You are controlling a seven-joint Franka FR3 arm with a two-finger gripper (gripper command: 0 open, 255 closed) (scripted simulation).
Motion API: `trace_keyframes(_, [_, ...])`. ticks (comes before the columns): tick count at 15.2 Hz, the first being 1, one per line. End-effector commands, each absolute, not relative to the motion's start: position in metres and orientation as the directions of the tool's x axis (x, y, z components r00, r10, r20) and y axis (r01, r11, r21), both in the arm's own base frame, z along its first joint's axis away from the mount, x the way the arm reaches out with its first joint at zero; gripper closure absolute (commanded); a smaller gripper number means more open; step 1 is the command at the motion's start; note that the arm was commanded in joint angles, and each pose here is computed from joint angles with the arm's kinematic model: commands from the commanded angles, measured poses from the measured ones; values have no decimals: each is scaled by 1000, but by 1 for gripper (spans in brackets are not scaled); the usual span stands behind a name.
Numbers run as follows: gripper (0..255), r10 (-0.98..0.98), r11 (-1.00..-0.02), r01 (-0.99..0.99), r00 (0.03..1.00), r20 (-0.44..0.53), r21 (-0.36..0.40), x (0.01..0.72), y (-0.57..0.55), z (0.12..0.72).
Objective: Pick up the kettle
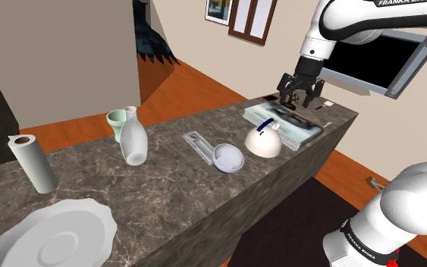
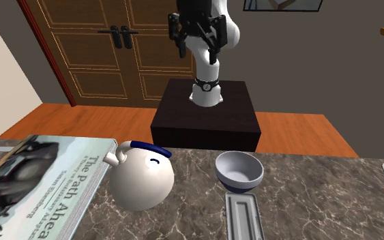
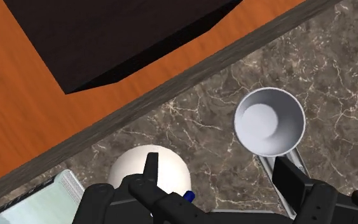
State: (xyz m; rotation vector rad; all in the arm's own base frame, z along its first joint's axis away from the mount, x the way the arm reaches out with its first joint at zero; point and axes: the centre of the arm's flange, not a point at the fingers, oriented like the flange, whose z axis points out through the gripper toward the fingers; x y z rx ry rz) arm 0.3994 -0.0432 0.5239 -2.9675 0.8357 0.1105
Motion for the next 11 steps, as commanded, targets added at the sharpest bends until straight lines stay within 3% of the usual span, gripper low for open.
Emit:
trace_keyframes(1, [0, -598, -798, -602, 796, -88, -29, 420, -52, 509])
trace_keyframes(11, [0, -889, -449, -893, 447, -100, 6, 502, -130, 440])
